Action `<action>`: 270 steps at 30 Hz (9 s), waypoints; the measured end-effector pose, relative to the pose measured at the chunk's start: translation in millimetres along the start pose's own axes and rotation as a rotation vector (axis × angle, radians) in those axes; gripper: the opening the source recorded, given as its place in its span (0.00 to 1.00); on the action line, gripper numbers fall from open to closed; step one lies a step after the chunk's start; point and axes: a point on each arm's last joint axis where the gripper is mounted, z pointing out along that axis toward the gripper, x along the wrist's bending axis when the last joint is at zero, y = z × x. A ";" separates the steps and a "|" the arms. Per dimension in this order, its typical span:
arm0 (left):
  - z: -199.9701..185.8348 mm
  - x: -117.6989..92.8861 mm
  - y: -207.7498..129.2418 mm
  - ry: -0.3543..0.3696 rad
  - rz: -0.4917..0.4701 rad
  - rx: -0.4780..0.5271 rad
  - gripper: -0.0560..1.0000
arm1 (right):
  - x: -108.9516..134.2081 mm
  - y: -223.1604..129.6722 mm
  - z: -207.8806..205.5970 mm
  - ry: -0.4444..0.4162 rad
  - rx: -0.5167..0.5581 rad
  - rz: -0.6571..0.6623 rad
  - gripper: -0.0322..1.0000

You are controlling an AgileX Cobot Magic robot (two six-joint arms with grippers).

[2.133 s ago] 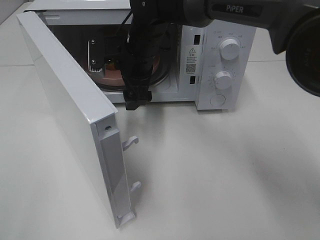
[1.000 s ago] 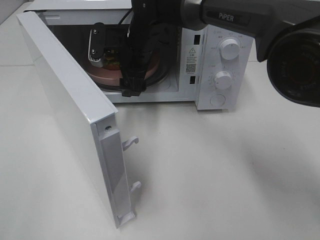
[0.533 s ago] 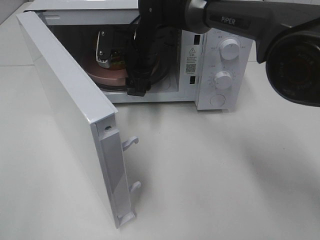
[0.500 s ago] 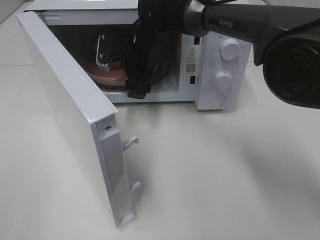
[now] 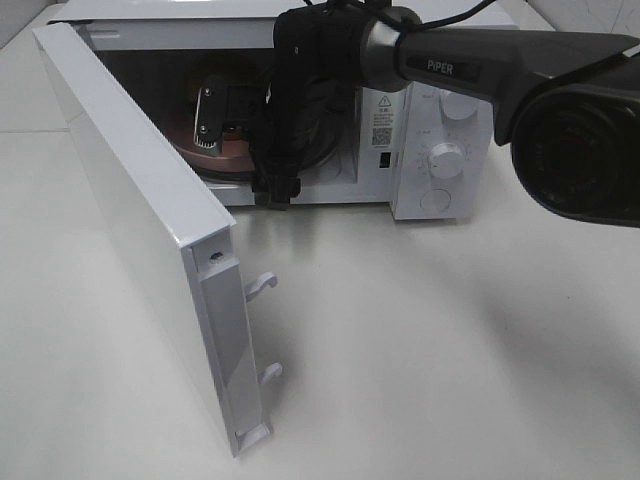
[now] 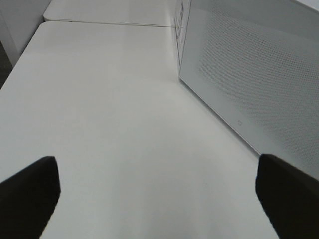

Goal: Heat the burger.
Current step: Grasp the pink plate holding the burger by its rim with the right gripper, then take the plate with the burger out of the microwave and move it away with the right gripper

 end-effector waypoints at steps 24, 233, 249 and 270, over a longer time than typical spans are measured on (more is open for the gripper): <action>0.0 0.0 0.0 0.000 0.000 0.000 0.99 | 2.6 -1.2 10.2 0.001 0.000 0.026 0.71; 0.0 0.0 0.0 0.000 0.000 0.000 0.99 | 241.3 -268.9 -237.6 -0.411 0.627 1.087 0.11; 0.0 0.0 0.0 0.000 0.000 0.000 0.99 | 224.4 -288.6 -184.5 -0.451 0.679 1.211 0.11; 0.0 0.0 0.0 0.000 0.000 0.000 0.99 | 226.7 -291.6 -144.8 -0.342 0.676 1.234 0.12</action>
